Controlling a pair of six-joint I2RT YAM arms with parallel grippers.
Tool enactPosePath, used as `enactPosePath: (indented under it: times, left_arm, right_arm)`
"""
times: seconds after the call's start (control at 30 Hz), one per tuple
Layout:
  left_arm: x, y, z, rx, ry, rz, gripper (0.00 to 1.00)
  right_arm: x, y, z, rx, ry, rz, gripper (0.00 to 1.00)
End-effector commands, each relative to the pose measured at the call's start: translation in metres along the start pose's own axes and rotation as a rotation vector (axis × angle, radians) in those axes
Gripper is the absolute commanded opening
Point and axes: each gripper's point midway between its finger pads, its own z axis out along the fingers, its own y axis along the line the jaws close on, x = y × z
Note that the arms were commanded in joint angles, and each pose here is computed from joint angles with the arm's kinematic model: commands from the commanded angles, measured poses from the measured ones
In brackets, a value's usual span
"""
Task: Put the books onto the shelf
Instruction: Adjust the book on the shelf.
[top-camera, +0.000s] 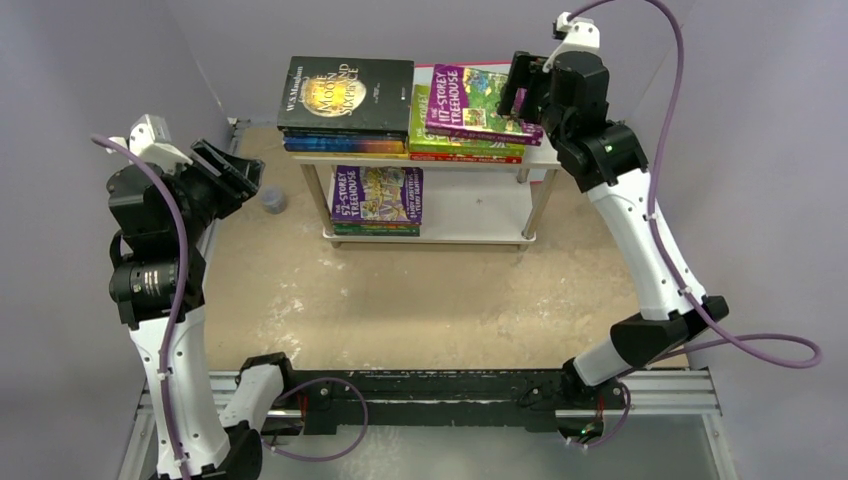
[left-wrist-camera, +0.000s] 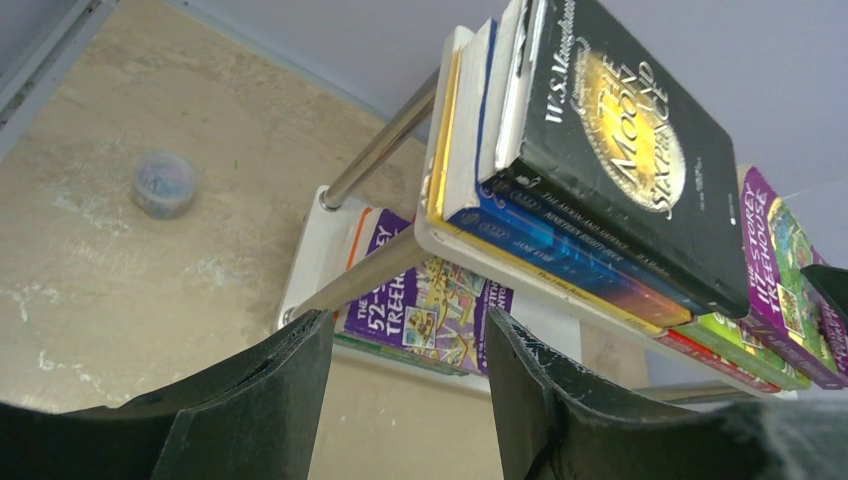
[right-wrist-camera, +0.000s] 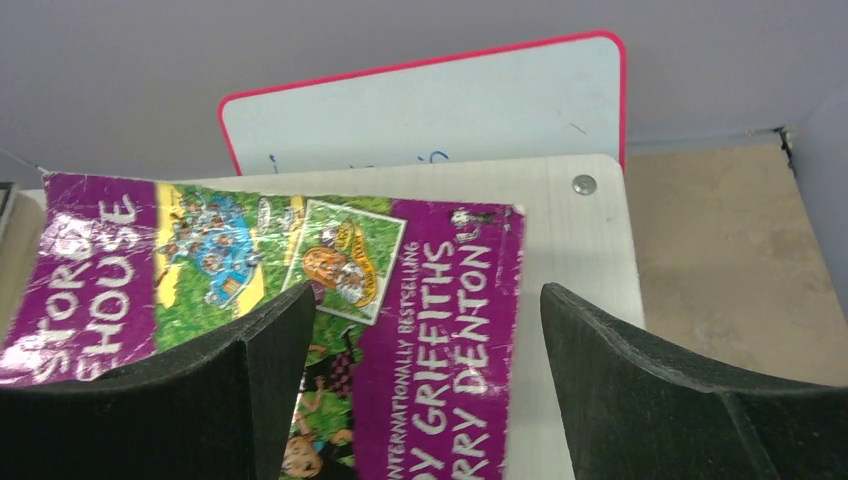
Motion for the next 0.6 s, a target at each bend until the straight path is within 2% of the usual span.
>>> enactPosePath:
  times: [0.0,0.23,0.57]
  left_arm:
    - [0.006,0.009,-0.002,-0.029,0.003,0.030,0.57]
    - [0.009,0.012,0.000,-0.034,0.012,0.031,0.57]
    - [0.015,0.015,0.001,-0.034,0.024,0.031,0.57]
  right_arm:
    - [-0.003,-0.014,-0.006,0.008,0.016,0.053,0.84]
    - [0.014,-0.011,-0.002,-0.023,0.058,0.065,0.82]
    - [0.031,0.011,-0.008,-0.154,0.110,0.104,0.64]
